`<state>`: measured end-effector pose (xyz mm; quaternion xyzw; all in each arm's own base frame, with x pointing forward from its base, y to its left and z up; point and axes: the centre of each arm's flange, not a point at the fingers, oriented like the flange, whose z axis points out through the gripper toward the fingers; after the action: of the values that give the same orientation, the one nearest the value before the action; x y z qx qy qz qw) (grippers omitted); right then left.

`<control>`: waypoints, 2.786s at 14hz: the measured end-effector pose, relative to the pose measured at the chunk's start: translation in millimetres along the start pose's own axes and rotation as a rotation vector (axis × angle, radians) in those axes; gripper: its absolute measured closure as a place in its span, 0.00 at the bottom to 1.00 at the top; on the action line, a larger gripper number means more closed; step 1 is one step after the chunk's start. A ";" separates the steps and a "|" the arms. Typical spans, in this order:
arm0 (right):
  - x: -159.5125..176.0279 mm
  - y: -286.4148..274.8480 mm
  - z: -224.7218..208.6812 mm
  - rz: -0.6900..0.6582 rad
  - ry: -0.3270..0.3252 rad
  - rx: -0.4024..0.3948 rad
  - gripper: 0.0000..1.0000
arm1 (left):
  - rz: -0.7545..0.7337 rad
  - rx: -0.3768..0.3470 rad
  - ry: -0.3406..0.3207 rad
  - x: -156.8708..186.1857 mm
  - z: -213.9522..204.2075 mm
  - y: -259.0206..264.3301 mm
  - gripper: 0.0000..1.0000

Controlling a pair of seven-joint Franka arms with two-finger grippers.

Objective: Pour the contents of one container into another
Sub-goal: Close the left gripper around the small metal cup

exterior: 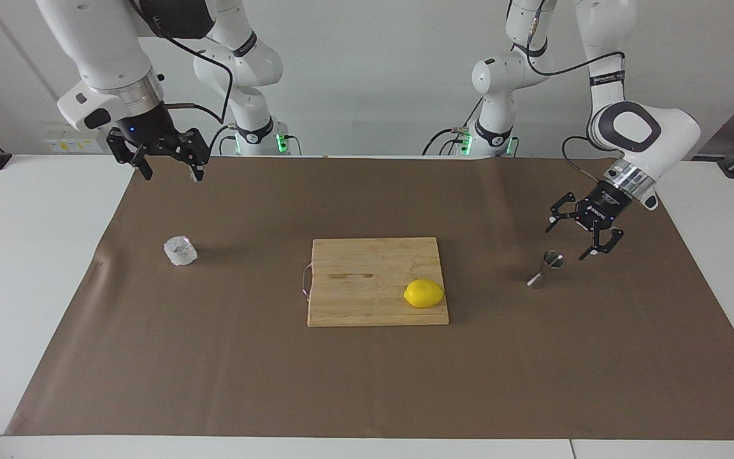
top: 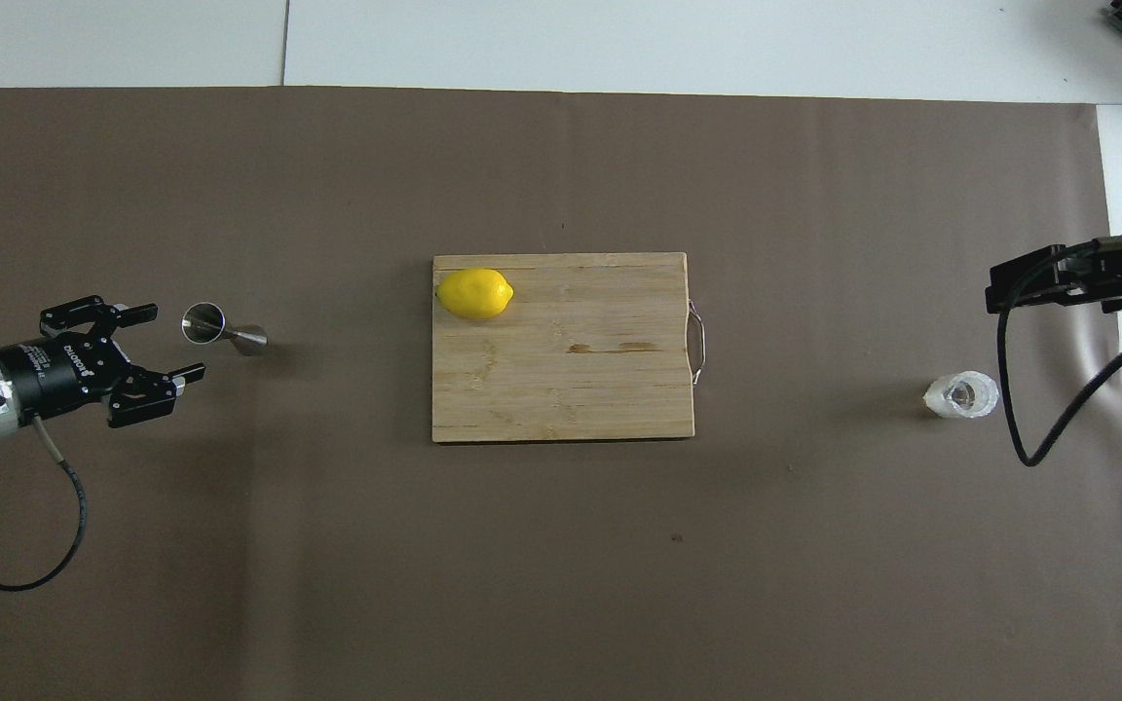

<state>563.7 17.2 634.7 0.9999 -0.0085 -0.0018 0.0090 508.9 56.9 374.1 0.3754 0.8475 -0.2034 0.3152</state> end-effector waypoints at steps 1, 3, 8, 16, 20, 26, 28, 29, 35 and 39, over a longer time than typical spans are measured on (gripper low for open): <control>0.0 0.0 0.0 0.000 0.000 0.000 0.00 | -0.008 -0.007 -0.002 0.7 0.9 -0.4 0.00; 0.0 0.0 0.0 0.000 0.000 0.000 0.00 | -0.023 -0.025 -0.011 0.8 3.7 -1.1 0.00; 0.0 0.0 0.0 0.000 0.000 0.000 0.00 | -0.042 -0.053 -0.006 0.8 20.3 -3.8 0.00; 0.0 0.0 0.0 0.000 0.000 0.000 0.00 | -0.041 -0.048 -0.008 -3.2 26.8 -8.3 0.10; 0.0 0.0 0.0 0.000 0.000 0.000 0.00 | -0.041 -0.050 -0.008 -3.9 27.4 -8.8 0.20; 0.0 0.0 0.0 0.000 0.000 0.000 0.00 | -0.042 -0.070 -0.005 -3.3 25.8 -6.7 0.24; 0.0 0.0 0.0 0.000 0.000 0.000 0.00 | -0.043 -0.072 -0.001 -2.4 27.4 -6.4 0.26; 0.0 0.0 0.0 0.000 0.000 0.000 0.00 | -0.045 -0.072 0.000 -1.7 28.3 -6.2 0.26; 0.0 0.0 0.0 0.000 0.000 0.000 0.00 | -0.046 -0.073 0.001 -1.0 29.0 -5.9 0.37; 0.0 0.0 0.0 0.000 0.000 0.000 0.00 | -0.046 -0.073 0.001 -1.1 29.2 -6.0 0.40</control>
<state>563.7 17.2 634.7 0.9999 -0.0085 -0.0018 0.0090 516.0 35.6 354.5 0.3441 0.8631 -0.1792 0.3234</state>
